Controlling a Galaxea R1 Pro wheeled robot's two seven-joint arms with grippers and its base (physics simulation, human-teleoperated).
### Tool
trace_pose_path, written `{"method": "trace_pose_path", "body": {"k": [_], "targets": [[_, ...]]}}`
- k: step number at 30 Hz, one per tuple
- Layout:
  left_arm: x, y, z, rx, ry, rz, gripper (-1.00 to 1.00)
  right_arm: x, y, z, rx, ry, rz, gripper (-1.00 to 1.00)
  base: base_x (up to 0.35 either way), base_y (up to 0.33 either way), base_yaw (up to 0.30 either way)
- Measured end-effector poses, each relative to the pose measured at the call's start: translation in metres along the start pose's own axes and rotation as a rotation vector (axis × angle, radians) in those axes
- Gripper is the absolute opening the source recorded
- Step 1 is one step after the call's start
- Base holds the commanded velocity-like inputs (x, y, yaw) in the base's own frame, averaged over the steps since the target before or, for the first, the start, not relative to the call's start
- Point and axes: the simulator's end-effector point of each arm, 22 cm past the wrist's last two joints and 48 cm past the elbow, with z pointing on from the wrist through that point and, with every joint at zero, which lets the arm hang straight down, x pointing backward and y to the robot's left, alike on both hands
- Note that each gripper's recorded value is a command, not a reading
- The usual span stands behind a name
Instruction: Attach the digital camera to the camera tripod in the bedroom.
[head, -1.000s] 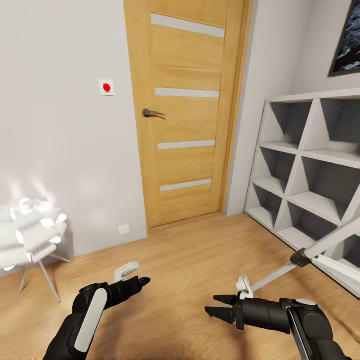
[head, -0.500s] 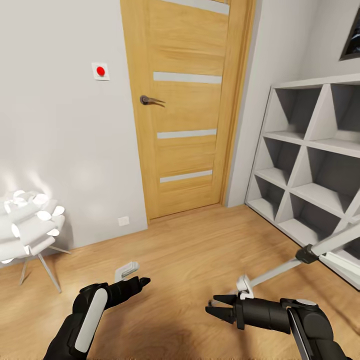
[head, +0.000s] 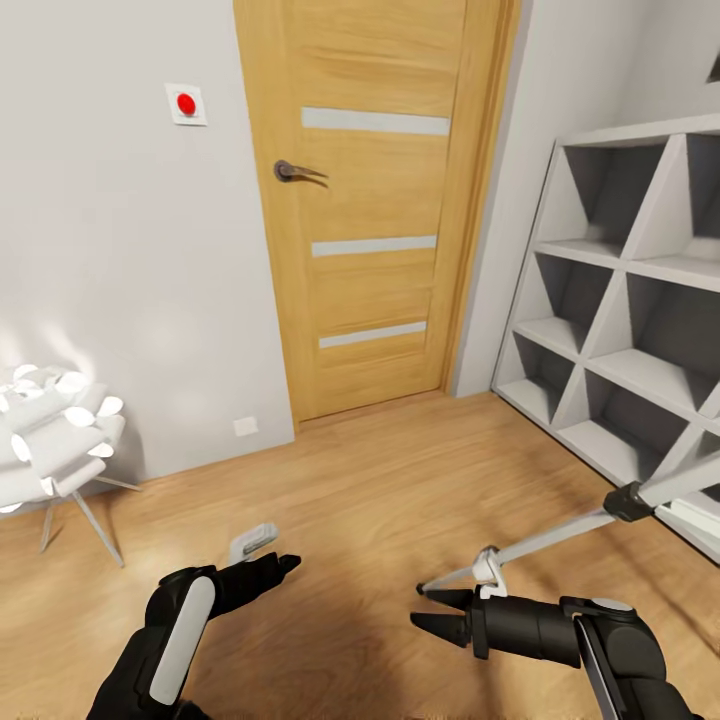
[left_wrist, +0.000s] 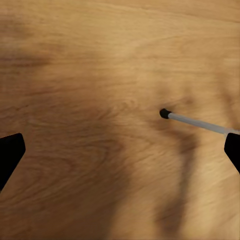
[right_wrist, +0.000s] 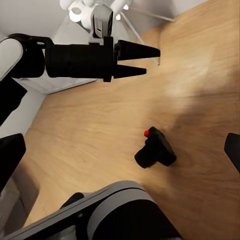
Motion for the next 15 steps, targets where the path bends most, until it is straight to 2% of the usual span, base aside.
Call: {"method": "trace_pose_path", "body": {"k": [15], "targets": [[0.019, 0.016, 0.02, -0.022, 0.052, -0.021, 1.0, 0.016, -0.02, 0.006, 0.005, 0.027, 0.058, 1.0, 0.0, 0.0, 0.0]]}}
